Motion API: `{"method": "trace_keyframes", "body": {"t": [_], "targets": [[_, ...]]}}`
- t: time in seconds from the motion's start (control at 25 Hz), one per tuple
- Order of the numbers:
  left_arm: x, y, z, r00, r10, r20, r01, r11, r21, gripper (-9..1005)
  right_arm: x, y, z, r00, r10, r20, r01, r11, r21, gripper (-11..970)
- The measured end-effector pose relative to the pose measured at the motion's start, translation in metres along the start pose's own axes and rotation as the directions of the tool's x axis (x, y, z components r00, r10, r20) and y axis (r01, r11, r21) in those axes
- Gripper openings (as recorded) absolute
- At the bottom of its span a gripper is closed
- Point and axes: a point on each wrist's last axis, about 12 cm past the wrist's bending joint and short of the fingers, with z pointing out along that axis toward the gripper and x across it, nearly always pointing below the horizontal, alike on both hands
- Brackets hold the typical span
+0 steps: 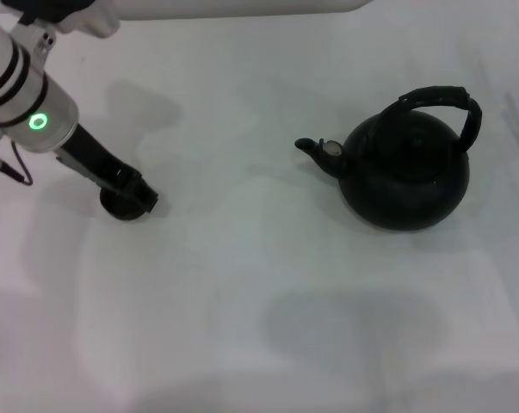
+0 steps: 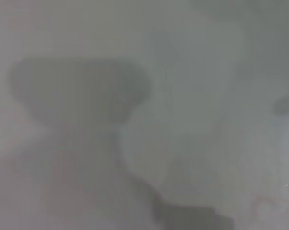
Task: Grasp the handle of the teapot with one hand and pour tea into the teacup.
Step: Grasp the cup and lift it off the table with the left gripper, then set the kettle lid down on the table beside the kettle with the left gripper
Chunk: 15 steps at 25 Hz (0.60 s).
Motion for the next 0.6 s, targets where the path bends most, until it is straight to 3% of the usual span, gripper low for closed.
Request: {"method": "trace_keyframes", "body": {"t": [0.24,0.4,0.56,0.6], "targets": [[-0.022,-0.021,-0.005,0.995,0.099,0.008,-0.099,0.995,-0.008,699,-0.001,0.0,0.001,1.0,-0.001,0.002,0.001,1.0,-0.001,866],[-0.032,-0.047,0.001,0.977,0.213,-0.007,-0.213,0.977,-0.001,700,-0.001,0.0,0.001,1.0,-0.001,0.006,0.001,1.0,-0.002,865],[-0.038,-0.06,0.004,0.964,0.264,0.008,-0.264,0.965,0.003,700,-0.003,0.001,0.003,1.0,0.0,0.013,0.0,1.0,-0.004,865],[-0.043,-0.07,0.005,0.957,0.289,0.037,-0.29,0.957,0.017,699,-0.003,0.001,0.003,1.0,0.001,0.015,-0.001,1.0,-0.005,865]]}}
